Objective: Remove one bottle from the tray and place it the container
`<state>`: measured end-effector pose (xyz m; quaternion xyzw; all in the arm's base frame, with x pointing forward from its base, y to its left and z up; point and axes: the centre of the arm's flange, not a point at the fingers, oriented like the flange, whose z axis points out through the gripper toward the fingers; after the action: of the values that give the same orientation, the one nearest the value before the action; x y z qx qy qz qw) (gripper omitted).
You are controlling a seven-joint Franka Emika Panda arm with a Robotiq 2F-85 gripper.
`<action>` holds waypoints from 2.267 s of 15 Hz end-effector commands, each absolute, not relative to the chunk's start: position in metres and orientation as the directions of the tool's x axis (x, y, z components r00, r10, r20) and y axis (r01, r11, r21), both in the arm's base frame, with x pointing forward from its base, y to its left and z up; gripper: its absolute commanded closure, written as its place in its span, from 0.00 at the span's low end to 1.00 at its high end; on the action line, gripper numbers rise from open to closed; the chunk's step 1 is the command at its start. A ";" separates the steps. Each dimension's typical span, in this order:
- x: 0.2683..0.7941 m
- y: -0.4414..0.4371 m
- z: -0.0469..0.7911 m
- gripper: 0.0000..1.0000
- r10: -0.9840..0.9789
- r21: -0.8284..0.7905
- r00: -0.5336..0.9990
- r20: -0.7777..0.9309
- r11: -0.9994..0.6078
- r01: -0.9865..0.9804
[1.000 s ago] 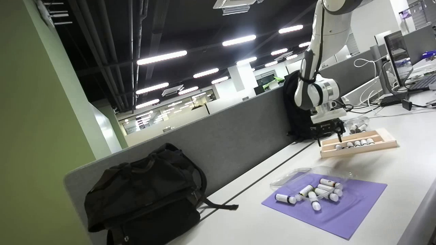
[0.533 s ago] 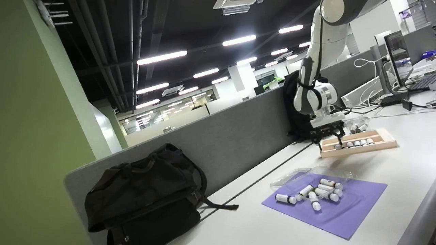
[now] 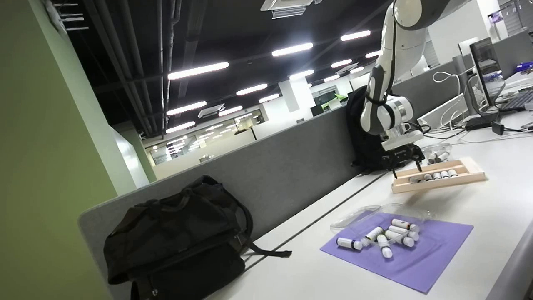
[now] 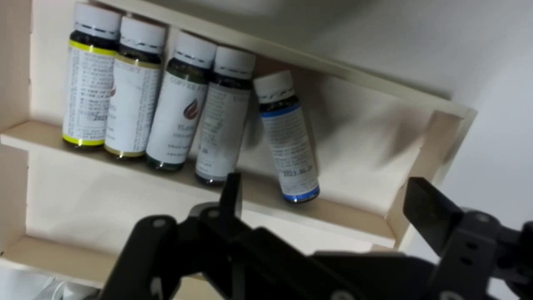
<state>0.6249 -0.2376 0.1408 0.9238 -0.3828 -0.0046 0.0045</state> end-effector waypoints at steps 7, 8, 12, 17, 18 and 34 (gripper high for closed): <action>0.623 -0.261 0.134 0.00 -0.725 0.056 0.686 -0.056 -0.688 -0.723; 0.623 -0.260 0.132 0.00 -0.721 0.047 0.690 -0.060 -0.692 -0.720; 0.626 -0.250 0.127 0.00 -0.706 0.013 0.705 -0.074 -0.707 -0.707; 0.629 -0.243 0.116 0.33 -0.695 -0.009 0.714 -0.084 -0.716 -0.698; 0.629 -0.243 0.113 0.40 -0.693 -0.009 0.716 -0.087 -0.718 -0.696; 0.612 -0.204 0.251 0.93 -0.599 -0.112 0.800 -0.012 -0.795 -0.597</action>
<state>0.6411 -0.2284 0.1994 0.9409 -0.3362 0.0005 -0.0405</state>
